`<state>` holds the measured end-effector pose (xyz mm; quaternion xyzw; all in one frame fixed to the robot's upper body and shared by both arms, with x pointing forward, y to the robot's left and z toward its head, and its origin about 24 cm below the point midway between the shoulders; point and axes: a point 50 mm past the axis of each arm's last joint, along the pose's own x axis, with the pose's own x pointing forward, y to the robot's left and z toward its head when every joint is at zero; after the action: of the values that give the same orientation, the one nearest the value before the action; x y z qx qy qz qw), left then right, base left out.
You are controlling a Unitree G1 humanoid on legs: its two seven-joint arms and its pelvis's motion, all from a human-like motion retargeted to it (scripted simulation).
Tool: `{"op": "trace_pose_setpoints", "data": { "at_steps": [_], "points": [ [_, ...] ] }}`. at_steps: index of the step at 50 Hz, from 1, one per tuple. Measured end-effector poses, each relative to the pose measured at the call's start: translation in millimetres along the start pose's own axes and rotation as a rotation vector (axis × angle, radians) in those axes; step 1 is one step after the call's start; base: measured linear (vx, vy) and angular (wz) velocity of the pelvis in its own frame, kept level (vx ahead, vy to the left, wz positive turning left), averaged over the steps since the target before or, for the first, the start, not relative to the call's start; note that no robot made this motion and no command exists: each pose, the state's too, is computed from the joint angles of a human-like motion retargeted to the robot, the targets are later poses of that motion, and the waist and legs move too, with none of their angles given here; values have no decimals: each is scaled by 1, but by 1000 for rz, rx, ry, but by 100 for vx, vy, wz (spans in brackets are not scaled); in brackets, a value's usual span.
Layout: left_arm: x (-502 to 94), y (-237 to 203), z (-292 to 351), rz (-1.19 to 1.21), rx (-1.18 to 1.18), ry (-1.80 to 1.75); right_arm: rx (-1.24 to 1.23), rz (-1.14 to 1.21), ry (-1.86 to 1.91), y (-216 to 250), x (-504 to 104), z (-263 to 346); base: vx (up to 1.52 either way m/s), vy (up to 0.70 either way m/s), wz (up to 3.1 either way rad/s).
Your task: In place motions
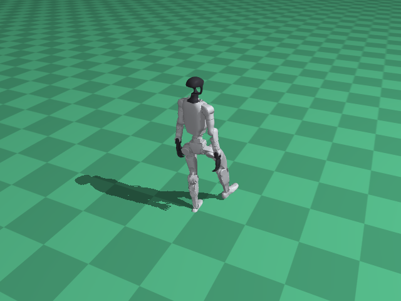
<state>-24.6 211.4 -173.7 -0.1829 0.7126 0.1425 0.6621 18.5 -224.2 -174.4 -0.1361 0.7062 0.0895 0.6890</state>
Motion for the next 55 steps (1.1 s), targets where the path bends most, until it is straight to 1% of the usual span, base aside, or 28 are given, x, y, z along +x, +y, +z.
{"op": "trace_pose_setpoints", "data": {
  "at_steps": [6, 10, 13, 17, 23, 30, 33, 38, 42, 45, 50, 55],
  "points": [
    [-14, -16, 89, -7, 149, -207, 122, -5, 50, -1, -1, -20, -25, 6, 40],
    [-27, -43, 136, -21, 245, -357, 226, 10, 127, 0, -3, -46, -10, 2, 49],
    [-31, -64, 150, -62, 290, -432, 232, -6, 181, 0, -6, -64, 1, 2, -15],
    [-35, -75, 159, -97, 323, -463, 188, -14, 176, -3, -5, -60, -7, 8, -25],
    [-19, -68, 123, -91, 358, -376, 190, 27, 93, 6, -2, -44, 3, -1, -28],
    [6, -38, 8, -97, 225, -10, 84, 29, 53, 4, 0, -28, 7, -6, -39],
    [5, -21, -41, -80, 145, 125, 64, 25, 30, 2, 0, -19, 7, -14, -55],
    [-5, 3, -96, -27, 9, 261, 59, 19, -54, -1, 0, 5, 3, -13, -85],
    [-5, 1, -96, -6, -83, 276, 76, 17, -152, -6, -3, 39, -21, -16, -48],
    [-3, -1, -89, -13, -136, 216, 38, 9, -220, -8, -6, 60, 0, -14, 9],
    [4, -13, -42, -40, -33, 107, 27, 2, -275, -4, -8, 71, -10, -7, 62],
    [5, -30, 15, -63, 102, -68, 84, 33, -153, 3, -2, 39, 6, -5, 26]
  ]
}}
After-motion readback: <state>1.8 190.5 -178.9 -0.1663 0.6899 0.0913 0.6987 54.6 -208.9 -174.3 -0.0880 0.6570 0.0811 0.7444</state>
